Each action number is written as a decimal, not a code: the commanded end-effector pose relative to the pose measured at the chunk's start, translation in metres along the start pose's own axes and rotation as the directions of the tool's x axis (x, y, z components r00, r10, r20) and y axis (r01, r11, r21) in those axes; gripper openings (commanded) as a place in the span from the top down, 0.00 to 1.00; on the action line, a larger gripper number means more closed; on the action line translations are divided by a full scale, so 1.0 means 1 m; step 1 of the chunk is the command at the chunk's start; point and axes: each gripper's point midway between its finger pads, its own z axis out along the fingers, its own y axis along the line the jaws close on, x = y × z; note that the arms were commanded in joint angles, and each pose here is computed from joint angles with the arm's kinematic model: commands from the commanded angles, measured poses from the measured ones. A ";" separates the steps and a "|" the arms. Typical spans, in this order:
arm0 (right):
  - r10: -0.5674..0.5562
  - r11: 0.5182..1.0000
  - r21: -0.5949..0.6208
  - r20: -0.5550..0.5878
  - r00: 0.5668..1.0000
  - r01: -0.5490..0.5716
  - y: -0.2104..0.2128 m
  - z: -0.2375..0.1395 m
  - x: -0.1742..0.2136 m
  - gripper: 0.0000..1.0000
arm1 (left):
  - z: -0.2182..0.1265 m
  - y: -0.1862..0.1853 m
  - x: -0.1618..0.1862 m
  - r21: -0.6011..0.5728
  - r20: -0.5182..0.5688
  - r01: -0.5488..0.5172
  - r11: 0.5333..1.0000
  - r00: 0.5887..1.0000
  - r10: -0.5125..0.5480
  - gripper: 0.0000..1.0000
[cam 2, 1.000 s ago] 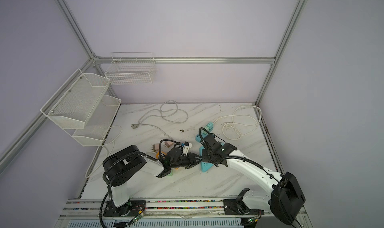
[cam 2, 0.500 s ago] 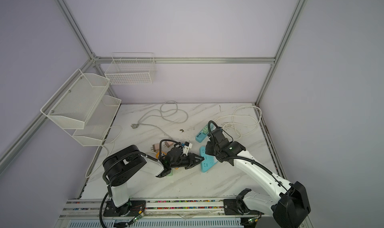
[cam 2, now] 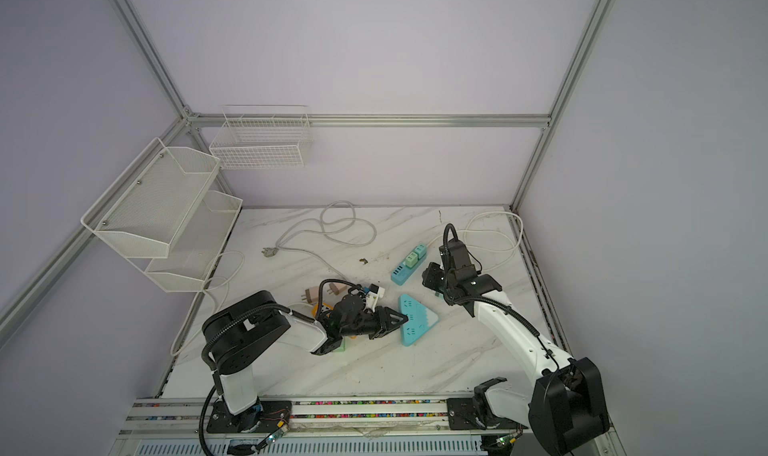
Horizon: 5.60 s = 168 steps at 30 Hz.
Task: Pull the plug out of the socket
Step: 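Lift the pink plug away from the teal strip with the right gripper, then set the pink plug down with the right gripper while the left releases the strip, then move the left gripper onto the teal USB strip while the right approaches its green plug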
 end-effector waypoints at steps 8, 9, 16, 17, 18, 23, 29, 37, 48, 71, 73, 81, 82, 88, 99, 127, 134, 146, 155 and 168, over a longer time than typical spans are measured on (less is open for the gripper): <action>0.117 0.993 -0.002 -0.018 0.993 -0.117 -0.047 0.016 0.014 0.87 | 0.002 -0.010 0.004 -0.011 -0.030 -0.039 0.999 0.999 0.039 0.57; 0.128 0.992 0.008 -0.023 0.992 -0.127 -0.053 0.017 0.017 0.88 | 0.002 -0.011 0.003 -0.012 -0.028 -0.041 0.999 0.999 0.041 0.56; 0.203 0.978 0.059 -0.043 0.978 -0.201 -0.089 0.026 0.038 0.87 | 0.000 -0.013 0.003 -0.032 -0.034 -0.063 0.997 0.997 0.062 0.48; 0.209 0.977 0.064 -0.049 0.977 -0.206 -0.092 0.027 0.042 0.87 | 0.000 -0.013 0.003 -0.037 -0.036 -0.066 0.997 0.997 0.064 0.47; 0.211 0.976 0.066 -0.055 0.976 -0.207 -0.094 0.029 0.045 0.87 | -0.001 -0.012 0.003 -0.042 -0.035 -0.067 0.997 0.997 0.066 0.46; 0.224 0.973 0.073 -0.083 0.971 -0.219 -0.102 0.036 0.056 0.87 | -0.002 -0.009 0.003 -0.071 -0.036 -0.071 0.995 0.997 0.068 0.42; 0.236 0.970 0.082 -0.101 0.967 -0.228 -0.108 0.040 0.065 0.85 | -0.004 -0.005 0.004 -0.100 -0.038 -0.077 0.992 0.997 0.074 0.37; 0.242 0.968 0.091 -0.113 0.964 -0.233 -0.112 0.043 0.071 0.79 | -0.007 0.000 0.005 -0.145 -0.039 -0.077 0.986 0.997 0.072 0.33; 0.254 0.963 0.119 -0.083 0.964 -0.244 -0.115 0.034 0.066 0.58 | -0.017 -0.012 0.001 -0.183 -0.032 -0.133 0.974 0.991 0.129 0.31; -0.014 0.999 0.043 0.017 1.000 0.013 -0.055 0.001 -0.021 0.32 | -0.053 -0.073 -0.107 -0.350 0.087 -0.386 0.854 0.894 0.440 0.33; -0.031 0.999 0.008 0.018 0.999 0.031 -0.047 0.005 -0.027 0.30 | -0.057 -0.071 -0.120 -0.380 0.101 -0.402 0.833 0.877 0.470 0.33; -0.109 0.987 -0.118 0.031 0.994 0.112 -0.022 0.017 -0.036 0.24 | -0.052 -0.062 -0.166 -0.414 0.138 -0.442 0.795 0.833 0.535 0.34; -0.119 0.984 -0.127 0.029 0.992 0.122 -0.020 0.019 -0.037 0.23 | -0.049 -0.062 -0.171 -0.412 0.140 -0.454 0.790 0.825 0.547 0.34; -0.146 0.973 -0.171 0.077 0.986 0.158 -0.007 0.019 -0.050 0.18 | -0.030 -0.056 -0.195 -0.386 0.136 -0.488 0.783 0.809 0.572 0.34; -0.157 0.967 -0.186 0.101 0.982 0.174 0.000 0.018 -0.060 0.05 | 0.011 -0.042 -0.212 -0.308 0.128 -0.526 0.793 0.803 0.582 0.35; -0.148 0.989 0.032 0.062 0.987 0.146 -0.031 0.009 -0.065 0.03 | 0.062 -0.041 -0.140 -0.181 0.068 -0.471 0.863 0.870 0.489 0.42; -0.145 0.987 0.080 0.050 0.988 0.141 -0.036 0.013 -0.064 0.03 | 0.034 -0.048 -0.150 -0.228 0.142 -0.474 0.851 0.848 0.510 0.43; -0.226 0.957 0.189 0.007 0.974 0.221 -0.016 0.039 -0.054 0.03 | 0.024 -0.016 -0.178 -0.332 0.143 -0.431 0.839 0.857 0.496 0.43; -0.249 0.936 0.252 -0.019 0.968 0.246 -0.009 0.058 -0.052 0.06 | 0.040 -0.002 -0.184 -0.340 0.134 -0.410 0.846 0.870 0.475 0.46; -0.237 0.931 0.280 -0.023 0.971 0.234 -0.003 0.076 -0.053 0.24 | 0.063 0.007 -0.171 -0.287 0.113 -0.375 0.881 0.901 0.420 0.56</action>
